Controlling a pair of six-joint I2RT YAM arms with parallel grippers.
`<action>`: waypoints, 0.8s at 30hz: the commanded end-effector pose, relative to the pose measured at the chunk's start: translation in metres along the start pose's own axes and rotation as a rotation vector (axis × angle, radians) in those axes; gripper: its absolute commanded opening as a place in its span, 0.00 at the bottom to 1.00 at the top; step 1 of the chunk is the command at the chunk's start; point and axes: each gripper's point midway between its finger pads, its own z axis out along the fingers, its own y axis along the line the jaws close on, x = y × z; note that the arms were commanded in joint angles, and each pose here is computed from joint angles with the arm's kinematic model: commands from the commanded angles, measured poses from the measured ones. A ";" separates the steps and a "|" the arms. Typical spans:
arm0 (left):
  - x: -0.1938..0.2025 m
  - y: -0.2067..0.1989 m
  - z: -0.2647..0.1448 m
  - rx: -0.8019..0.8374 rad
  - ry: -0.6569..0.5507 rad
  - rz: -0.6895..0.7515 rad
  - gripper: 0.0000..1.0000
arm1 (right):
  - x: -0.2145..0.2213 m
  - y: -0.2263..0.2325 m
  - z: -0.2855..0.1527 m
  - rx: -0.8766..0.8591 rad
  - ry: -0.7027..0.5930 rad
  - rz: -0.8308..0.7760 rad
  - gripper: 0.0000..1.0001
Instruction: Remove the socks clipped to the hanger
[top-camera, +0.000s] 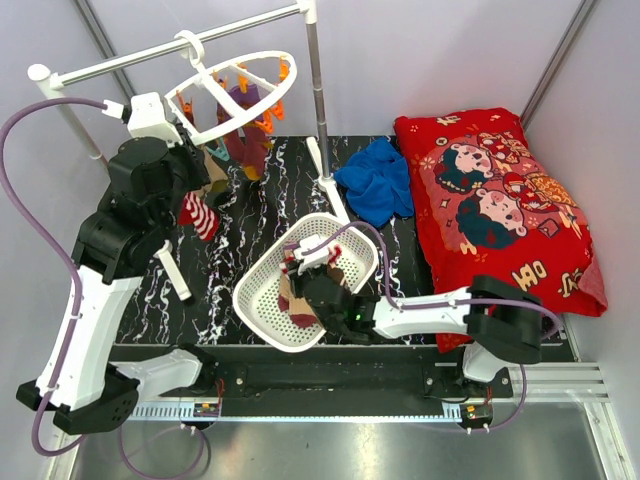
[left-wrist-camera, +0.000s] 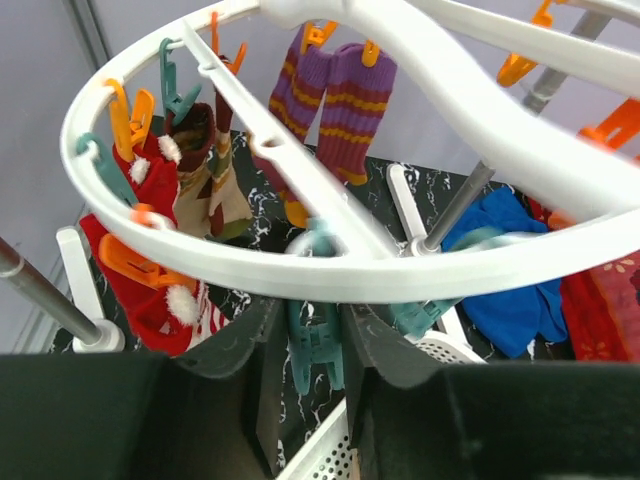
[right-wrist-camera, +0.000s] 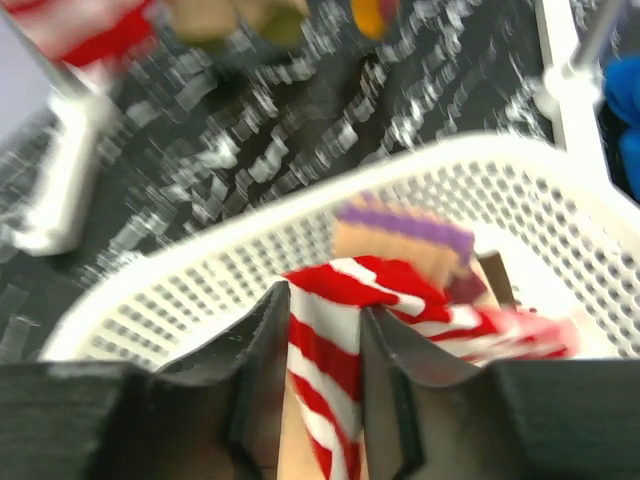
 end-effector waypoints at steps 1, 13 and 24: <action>-0.017 -0.019 -0.008 0.117 -0.063 -0.020 0.33 | 0.016 -0.021 0.005 0.125 0.051 -0.024 0.43; -0.022 -0.032 -0.010 0.194 -0.078 -0.023 0.45 | -0.084 0.053 0.006 -0.268 -0.238 -0.106 0.92; -0.025 -0.048 -0.009 0.270 -0.096 -0.025 0.51 | -0.132 0.112 0.062 -0.436 -0.441 -0.122 0.98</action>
